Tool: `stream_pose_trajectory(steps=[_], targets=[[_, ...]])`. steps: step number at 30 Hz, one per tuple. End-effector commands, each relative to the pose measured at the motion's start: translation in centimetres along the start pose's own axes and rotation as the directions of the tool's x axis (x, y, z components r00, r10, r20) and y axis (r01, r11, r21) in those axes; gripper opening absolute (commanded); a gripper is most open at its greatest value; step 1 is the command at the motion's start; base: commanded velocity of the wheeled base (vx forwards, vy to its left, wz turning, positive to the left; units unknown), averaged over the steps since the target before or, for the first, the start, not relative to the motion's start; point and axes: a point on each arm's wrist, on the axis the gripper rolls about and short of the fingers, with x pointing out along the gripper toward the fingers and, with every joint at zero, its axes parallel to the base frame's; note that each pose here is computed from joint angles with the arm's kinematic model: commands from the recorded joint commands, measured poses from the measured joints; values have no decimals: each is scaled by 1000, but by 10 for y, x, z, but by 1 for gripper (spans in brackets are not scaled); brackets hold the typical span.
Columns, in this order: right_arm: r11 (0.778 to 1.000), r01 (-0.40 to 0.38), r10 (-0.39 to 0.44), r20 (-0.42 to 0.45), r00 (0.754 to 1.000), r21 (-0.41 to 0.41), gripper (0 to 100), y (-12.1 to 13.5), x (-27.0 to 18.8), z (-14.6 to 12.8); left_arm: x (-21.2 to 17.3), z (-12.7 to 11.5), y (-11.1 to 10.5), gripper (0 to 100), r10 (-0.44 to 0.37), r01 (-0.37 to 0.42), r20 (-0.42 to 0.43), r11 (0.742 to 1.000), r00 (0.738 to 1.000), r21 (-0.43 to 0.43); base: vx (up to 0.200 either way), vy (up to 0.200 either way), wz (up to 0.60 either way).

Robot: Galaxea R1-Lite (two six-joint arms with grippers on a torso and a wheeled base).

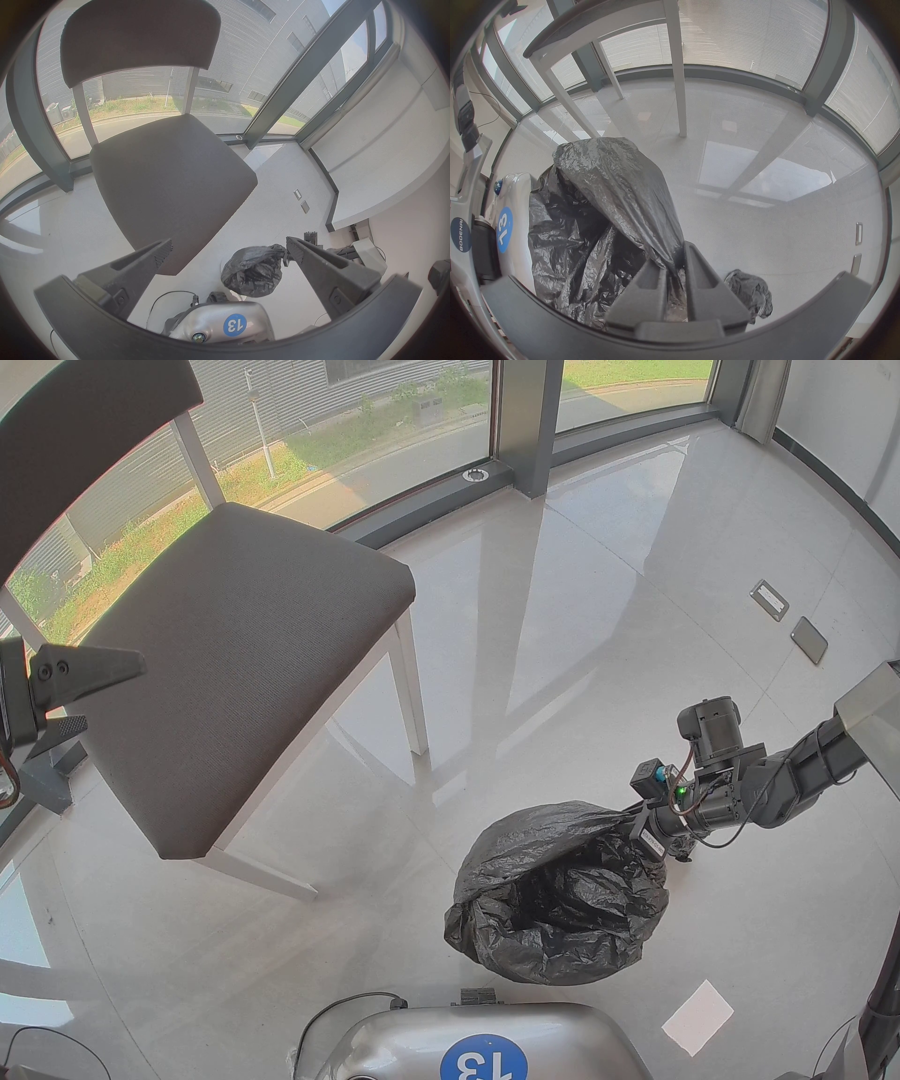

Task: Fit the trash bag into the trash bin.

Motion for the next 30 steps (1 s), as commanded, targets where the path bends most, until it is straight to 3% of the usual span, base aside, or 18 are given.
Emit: stream_pose_trajectory(steps=[1, 2, 3, 13, 19, 30], targets=[[1000, 3, -3, -8, 1000, 6, 0, 3, -11, -5, 2, -1, 1, 100, 0, 0, 2, 1000, 1000, -2, 0, 0, 0], [1000, 3, -3, -6, 1000, 6, 0, 3, -12, -5, 3, -1, 1, 100, 1, -1, 1, 1000, 1000, -2, 0, 0, 0], [1000, 2, -2, -8, 1000, 5, 100, 4, -12, -5, 3, -1, 1, 100, 1, -1, 1, 1000, 1000, -2, 0, 0, 0], [1000, 0, 0, -7, 1000, 2, 100, 7, -14, -4, 4, -2, 1, 100, 2, -2, -4, 1000, 1000, -1, 0, 0, 0], [999, 2, 0, 57, 998, -51, 100, 15, -22, 20, 7, 1, 0, 100, -9, 9, 13, 1000, 1000, -2, 0, 0, 0], [996, -28, 33, 64, 997, -81, 100, 27, -19, 28, 5, 1, -1, 100, -14, 14, 19, 1000, 1000, -3, 0, 0, 0]])
